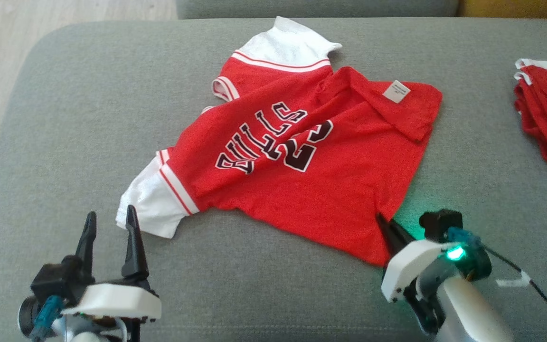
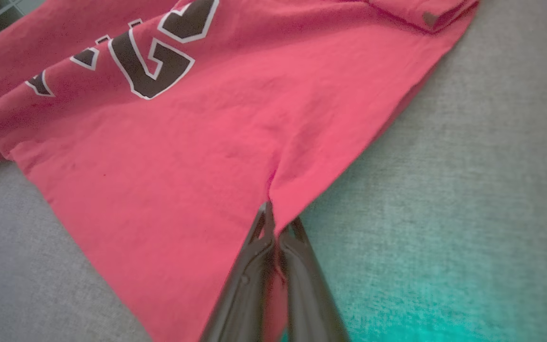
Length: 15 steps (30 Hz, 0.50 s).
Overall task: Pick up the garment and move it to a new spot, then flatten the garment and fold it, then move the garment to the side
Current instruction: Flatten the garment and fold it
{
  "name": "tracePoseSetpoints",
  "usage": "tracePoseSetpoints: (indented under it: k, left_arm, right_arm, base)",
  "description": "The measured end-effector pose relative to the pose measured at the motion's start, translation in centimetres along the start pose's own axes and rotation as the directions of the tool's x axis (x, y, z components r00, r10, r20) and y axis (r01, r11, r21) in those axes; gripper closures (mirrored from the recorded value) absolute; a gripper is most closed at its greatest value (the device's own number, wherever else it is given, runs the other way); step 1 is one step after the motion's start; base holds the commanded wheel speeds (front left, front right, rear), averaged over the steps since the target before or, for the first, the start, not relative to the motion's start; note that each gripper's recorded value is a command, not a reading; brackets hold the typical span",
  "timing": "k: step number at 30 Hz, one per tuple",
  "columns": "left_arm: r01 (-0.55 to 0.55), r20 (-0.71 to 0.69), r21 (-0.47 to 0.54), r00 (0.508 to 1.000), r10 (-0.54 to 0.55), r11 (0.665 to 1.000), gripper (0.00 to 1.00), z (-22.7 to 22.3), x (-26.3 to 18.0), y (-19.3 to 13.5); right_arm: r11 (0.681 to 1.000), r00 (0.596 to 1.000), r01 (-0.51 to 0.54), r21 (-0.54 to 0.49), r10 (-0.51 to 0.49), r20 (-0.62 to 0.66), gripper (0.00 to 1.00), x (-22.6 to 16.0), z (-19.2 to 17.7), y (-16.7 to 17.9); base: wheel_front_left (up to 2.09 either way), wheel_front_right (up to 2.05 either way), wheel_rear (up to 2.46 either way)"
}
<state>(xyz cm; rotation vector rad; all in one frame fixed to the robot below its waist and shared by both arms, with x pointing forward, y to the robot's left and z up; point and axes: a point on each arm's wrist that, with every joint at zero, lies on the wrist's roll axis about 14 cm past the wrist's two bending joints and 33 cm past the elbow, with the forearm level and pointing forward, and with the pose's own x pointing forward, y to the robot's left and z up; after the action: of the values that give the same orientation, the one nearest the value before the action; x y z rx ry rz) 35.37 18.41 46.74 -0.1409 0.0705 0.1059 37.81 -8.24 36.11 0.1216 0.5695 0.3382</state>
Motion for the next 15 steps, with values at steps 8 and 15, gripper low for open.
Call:
tracePoseSetpoints:
  k: [8,15]
  left_arm:
    - [0.048,0.02,-0.022,0.999,-0.048,0.999,0.0,0.5,0.8,-1.8]
    - [0.05,0.002,-0.032,0.999,-0.05,0.998,0.0,-0.2,1.3,-1.9]
  right_arm:
    - [0.98,0.979,0.19,-0.054,-0.185,0.082,1.0,-0.2,3.8,-6.5]
    - [0.947,0.95,0.311,-0.078,-0.306,0.07,1.0,-0.9,4.6,-11.4]
  base:
    - [0.0,0.0,0.0]
    - [0.0,0.0,0.0]
